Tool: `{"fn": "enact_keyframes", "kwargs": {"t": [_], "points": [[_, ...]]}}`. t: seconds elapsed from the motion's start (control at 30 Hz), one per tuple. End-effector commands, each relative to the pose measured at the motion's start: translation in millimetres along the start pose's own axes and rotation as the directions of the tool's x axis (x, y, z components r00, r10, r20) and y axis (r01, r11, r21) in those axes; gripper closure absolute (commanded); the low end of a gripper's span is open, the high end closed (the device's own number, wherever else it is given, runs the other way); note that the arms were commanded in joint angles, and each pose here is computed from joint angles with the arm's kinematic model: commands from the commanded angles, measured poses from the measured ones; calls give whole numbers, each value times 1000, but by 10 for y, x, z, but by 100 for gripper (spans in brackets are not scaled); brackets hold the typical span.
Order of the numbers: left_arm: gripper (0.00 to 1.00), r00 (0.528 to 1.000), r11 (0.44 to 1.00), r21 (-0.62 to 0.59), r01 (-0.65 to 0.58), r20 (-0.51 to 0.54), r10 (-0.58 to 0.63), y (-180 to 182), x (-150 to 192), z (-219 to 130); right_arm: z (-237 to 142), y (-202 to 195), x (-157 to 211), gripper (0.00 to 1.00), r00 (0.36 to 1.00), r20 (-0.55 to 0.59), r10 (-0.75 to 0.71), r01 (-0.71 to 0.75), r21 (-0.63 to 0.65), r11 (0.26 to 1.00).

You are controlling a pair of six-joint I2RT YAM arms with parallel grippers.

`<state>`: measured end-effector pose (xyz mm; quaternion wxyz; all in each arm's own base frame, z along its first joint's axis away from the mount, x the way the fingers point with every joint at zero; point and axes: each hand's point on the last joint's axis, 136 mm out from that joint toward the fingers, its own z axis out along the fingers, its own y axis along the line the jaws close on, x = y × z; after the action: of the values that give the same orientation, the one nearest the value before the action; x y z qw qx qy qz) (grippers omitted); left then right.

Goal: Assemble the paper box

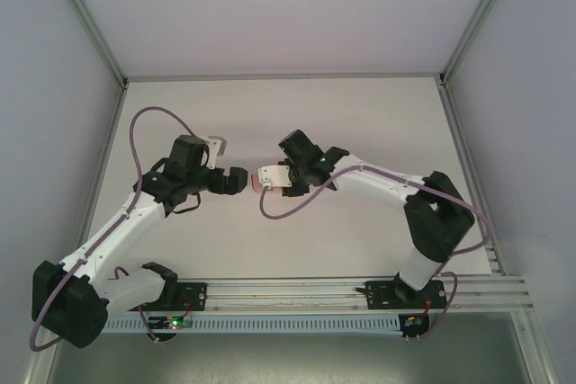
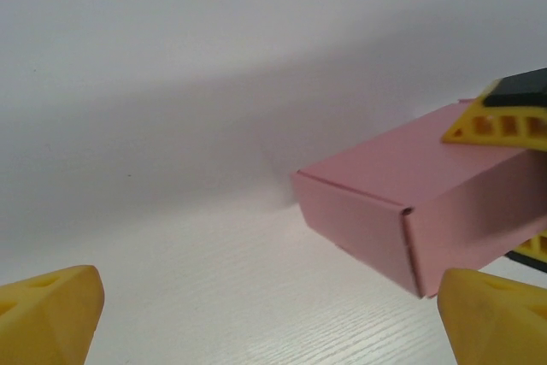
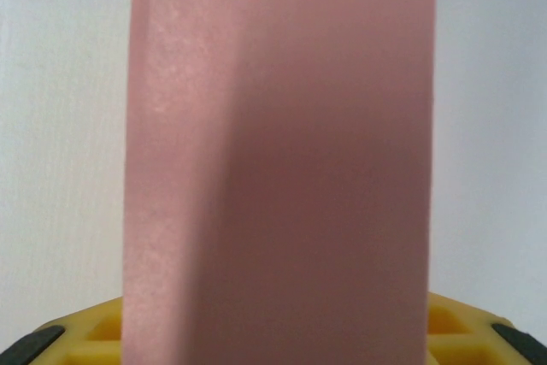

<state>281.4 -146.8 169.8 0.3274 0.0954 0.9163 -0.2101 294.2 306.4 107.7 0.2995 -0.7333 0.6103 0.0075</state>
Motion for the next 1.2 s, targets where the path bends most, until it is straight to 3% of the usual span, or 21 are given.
{"fn": "enact_keyframes", "kwargs": {"t": [0.0,0.13,0.5,0.87,1.03,1.17], "points": [[0,999,1000,9,3,47,-4,-38,-43,-93,-202,-347,44,82,999,-34,-24,31,228,973],[0,997,1000,8,2,78,-3,-37,-34,-157,-299,-577,150,82,997,-64,-39,61,400,914],[0,997,999,4,33,64,-33,1,14,-71,161,-751,393,85,983,-166,-75,144,458,877],[0,998,999,4,44,38,-44,14,36,19,578,-391,669,81,976,-210,-63,134,343,930],[0,998,999,4,46,33,-46,26,65,52,658,-63,761,65,976,-219,-15,62,211,975],[0,999,999,-1,48,25,-48,39,78,73,640,25,798,60,970,-242,-10,59,195,979]]}}
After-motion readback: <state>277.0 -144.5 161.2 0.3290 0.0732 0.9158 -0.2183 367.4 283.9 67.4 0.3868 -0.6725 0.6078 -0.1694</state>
